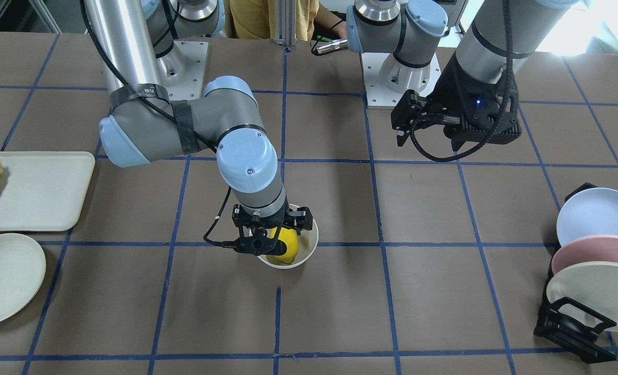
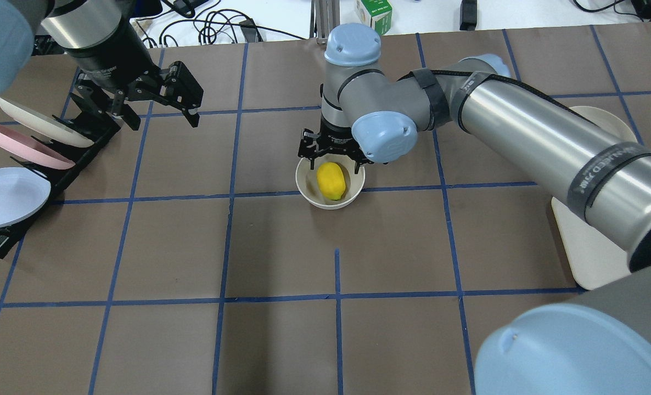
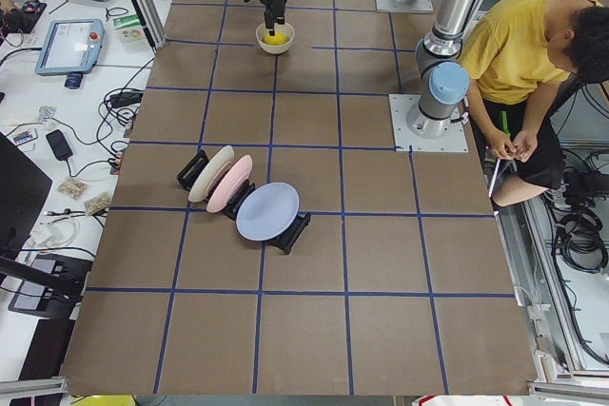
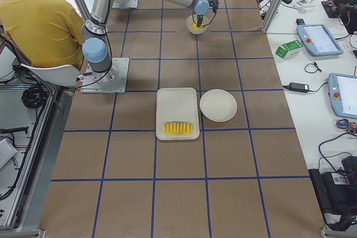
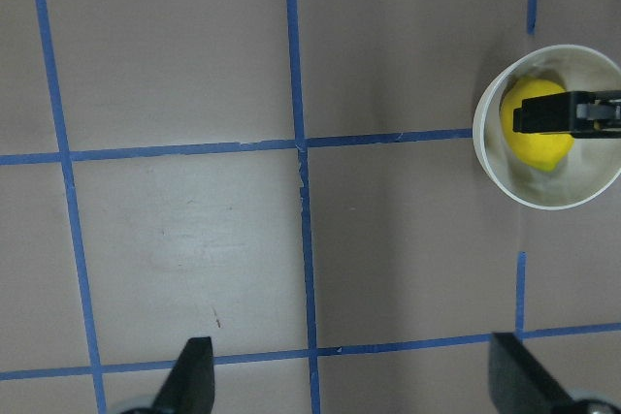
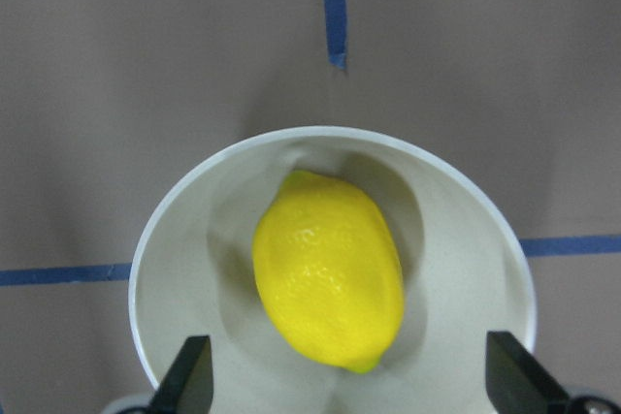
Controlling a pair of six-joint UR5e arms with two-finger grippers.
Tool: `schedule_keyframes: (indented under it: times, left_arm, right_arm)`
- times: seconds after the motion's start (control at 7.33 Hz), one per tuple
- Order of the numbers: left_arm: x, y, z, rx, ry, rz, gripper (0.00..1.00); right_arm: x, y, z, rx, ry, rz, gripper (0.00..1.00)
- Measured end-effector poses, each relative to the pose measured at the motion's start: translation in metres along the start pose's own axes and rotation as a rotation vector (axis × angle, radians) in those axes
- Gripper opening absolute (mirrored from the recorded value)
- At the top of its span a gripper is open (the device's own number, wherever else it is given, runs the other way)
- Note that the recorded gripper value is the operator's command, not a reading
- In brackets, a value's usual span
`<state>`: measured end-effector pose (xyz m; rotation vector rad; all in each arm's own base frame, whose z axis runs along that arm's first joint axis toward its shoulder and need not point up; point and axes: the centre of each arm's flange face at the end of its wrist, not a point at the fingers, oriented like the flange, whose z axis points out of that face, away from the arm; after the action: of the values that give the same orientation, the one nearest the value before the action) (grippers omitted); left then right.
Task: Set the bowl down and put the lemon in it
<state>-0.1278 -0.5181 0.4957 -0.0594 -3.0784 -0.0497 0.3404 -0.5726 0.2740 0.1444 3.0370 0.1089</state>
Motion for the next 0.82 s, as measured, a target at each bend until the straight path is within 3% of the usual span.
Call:
schedule_keyframes:
  times: [0.27,0.55,0.82]
  left_arm:
    - [0.0,0.0,0.0,0.0,0.0,0.0,1.0]
    - [0.0,0.0,0.0,0.0,-0.001,0.001,1.0]
    - [0.001,0.0,0.0,0.0,0.0,0.001,1.0]
  right_arm:
    - [0.046,0.004,-0.072,0.019,0.064,0.052,1.0]
    - [0.122,0.011,-0.144,0.037,0.096,0.13,1.0]
    - [0.17,0.038,-0.19,0.034,0.165,0.158,1.0]
